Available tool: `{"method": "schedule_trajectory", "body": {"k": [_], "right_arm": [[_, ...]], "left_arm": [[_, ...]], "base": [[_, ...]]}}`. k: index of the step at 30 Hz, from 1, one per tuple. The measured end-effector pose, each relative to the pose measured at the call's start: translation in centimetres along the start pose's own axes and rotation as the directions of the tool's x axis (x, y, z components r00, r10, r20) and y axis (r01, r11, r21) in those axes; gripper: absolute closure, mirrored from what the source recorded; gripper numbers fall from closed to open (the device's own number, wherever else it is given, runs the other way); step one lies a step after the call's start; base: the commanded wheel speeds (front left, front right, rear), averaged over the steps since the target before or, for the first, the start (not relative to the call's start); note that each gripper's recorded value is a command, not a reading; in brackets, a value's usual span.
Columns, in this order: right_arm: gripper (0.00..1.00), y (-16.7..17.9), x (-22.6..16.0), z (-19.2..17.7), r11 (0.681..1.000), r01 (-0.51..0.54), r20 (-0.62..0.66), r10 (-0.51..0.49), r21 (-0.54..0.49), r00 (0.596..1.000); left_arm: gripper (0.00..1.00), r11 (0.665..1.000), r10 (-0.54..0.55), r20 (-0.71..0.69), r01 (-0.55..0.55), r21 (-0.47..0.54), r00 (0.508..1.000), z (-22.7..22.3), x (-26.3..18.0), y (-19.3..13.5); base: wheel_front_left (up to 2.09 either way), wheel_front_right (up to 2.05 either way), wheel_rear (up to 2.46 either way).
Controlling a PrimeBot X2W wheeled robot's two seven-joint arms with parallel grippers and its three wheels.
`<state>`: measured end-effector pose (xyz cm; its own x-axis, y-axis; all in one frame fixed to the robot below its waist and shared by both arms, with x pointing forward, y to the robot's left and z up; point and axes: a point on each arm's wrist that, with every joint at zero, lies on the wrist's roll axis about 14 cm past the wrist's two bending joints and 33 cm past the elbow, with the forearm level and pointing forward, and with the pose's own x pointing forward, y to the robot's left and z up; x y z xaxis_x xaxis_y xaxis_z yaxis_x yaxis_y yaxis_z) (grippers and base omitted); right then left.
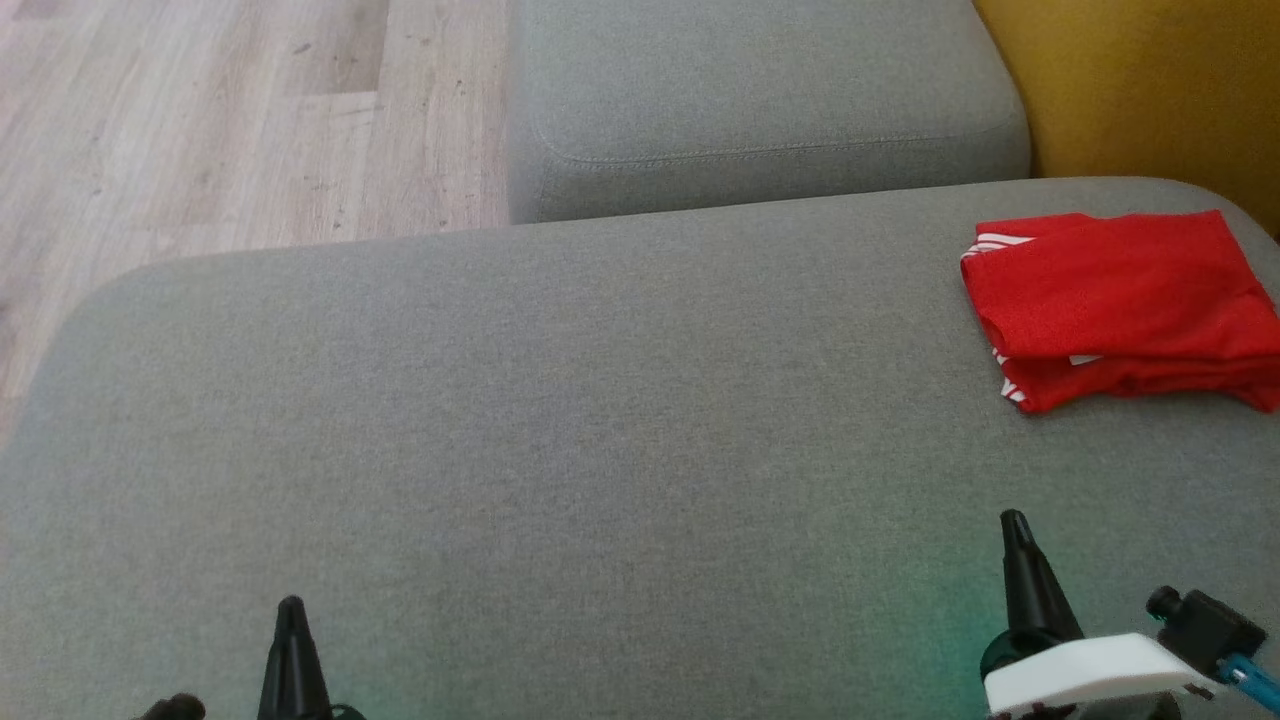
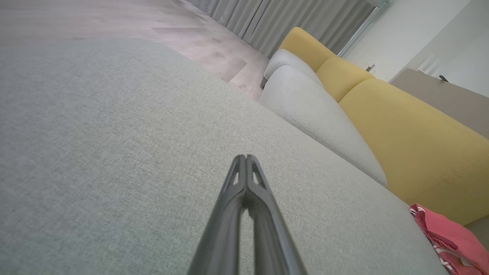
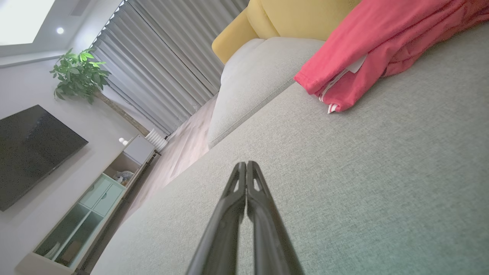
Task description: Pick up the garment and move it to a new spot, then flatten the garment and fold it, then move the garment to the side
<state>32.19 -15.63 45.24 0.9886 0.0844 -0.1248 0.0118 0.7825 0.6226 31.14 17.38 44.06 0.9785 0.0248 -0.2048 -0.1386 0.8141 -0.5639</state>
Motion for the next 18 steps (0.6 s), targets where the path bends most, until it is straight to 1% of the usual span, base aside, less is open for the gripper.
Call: {"method": "schedule_trajectory", "body": {"k": [6, 7, 18], "right_arm": [[1.00, -0.4, 0.2, 0.2, 0.998, 0.016, 0.003, -0.016, 0.057, 1.000], [1.00, -0.5, 0.3, 0.4, 0.997, 0.021, 0.005, -0.022, 0.080, 1.000], [1.00, -1.0, 0.9, 1.1, 0.978, 0.039, 0.014, -0.043, 0.204, 0.999]], "left_arm": [[1.00, 0.998, 0.001, -0.009, -0.002, -0.061, 1.000, 0.1, 0.3, 0.0], [1.00, 0.996, 0.004, -0.008, -0.005, -0.086, 1.000, 0.2, 0.5, 0.1], [1.00, 0.976, 0.002, -0.015, -0.005, -0.218, 1.000, 0.6, 1.2, 0.1]], "base": [[0.00, 0.00, 0.00], [0.00, 0.00, 0.00], [0.00, 0.00, 0.00]]}}
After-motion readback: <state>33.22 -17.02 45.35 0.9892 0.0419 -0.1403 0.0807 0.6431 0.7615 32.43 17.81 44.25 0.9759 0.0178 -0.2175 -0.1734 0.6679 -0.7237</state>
